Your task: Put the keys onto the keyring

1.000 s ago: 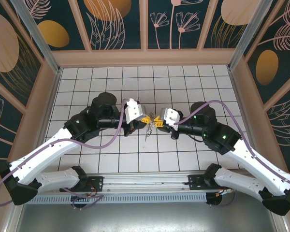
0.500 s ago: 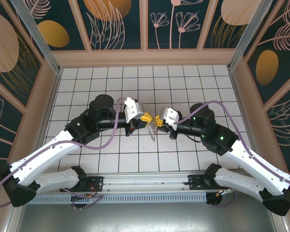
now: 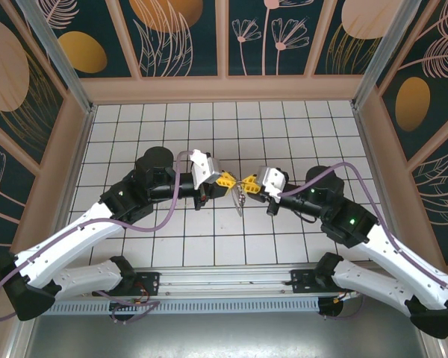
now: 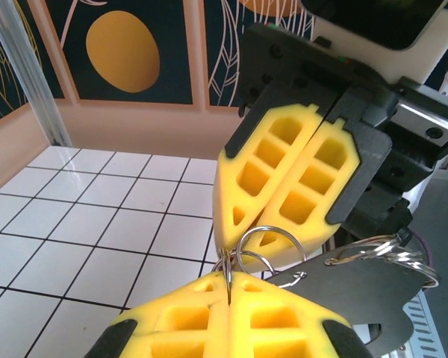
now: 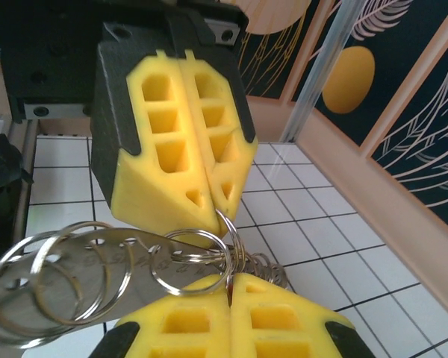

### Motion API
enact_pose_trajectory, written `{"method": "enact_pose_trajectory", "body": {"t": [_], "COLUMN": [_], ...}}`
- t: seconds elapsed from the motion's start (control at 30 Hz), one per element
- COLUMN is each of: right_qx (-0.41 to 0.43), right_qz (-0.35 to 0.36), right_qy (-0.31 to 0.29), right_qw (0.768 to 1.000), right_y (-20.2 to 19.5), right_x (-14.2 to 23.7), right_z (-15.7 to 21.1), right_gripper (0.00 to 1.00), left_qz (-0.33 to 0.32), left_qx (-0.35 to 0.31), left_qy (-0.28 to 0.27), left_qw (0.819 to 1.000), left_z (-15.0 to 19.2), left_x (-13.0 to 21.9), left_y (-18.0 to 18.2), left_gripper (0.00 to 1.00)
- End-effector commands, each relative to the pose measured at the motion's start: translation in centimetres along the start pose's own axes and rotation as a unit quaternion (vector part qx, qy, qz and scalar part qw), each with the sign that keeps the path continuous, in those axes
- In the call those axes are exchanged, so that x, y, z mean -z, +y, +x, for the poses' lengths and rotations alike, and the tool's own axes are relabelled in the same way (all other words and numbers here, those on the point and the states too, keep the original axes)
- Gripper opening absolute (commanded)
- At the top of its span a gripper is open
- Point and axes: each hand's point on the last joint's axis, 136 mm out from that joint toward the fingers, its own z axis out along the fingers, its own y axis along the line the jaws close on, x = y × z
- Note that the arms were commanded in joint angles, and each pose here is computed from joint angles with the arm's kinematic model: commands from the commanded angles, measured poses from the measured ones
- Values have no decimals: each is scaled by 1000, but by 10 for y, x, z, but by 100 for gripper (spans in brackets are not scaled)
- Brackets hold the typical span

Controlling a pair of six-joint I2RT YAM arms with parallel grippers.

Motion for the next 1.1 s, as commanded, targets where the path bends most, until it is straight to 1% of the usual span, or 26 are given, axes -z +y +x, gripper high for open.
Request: {"method": "enact_pose_trajectory", "body": {"t": [0.0,0.33,0.47,0.53,0.7,0.87,1.0,1.07], "right_qx": [22,87,109,117,122,117,116,118], "right_qz": [66,77,68,79,90,92,94,96], "right_qy": [-31,-27,-48,-56,-80,-101,-114,-115], "right_qw": [997,993,991,988,985,984,982,982], "right_y": [-23,-11,-1,-1,1,3,4,4], "right_x": [8,-3,-3,0,10,20,25,27], "right_z": [-22,-36,-47,-51,-60,-66,-73,-75], "right_gripper": [0,0,0,0,0,0,0,0], "left_qz": [18,16,10,9,3,0,2,-2], "left_qx": [-7,-2,-1,-1,-11,-19,-16,-15], "left_qy": [0,24,30,30,14,-18,-33,-32], "left_qw": [1000,1000,1000,1000,1000,1000,999,999], "left_z": [-5,9,13,13,5,-10,-12,-9], "left_x": [4,0,0,0,5,11,13,14], "left_y": [-8,-6,-3,-3,-3,-6,-8,-8], "left_gripper": [0,0,0,0,0,0,0,0]}}
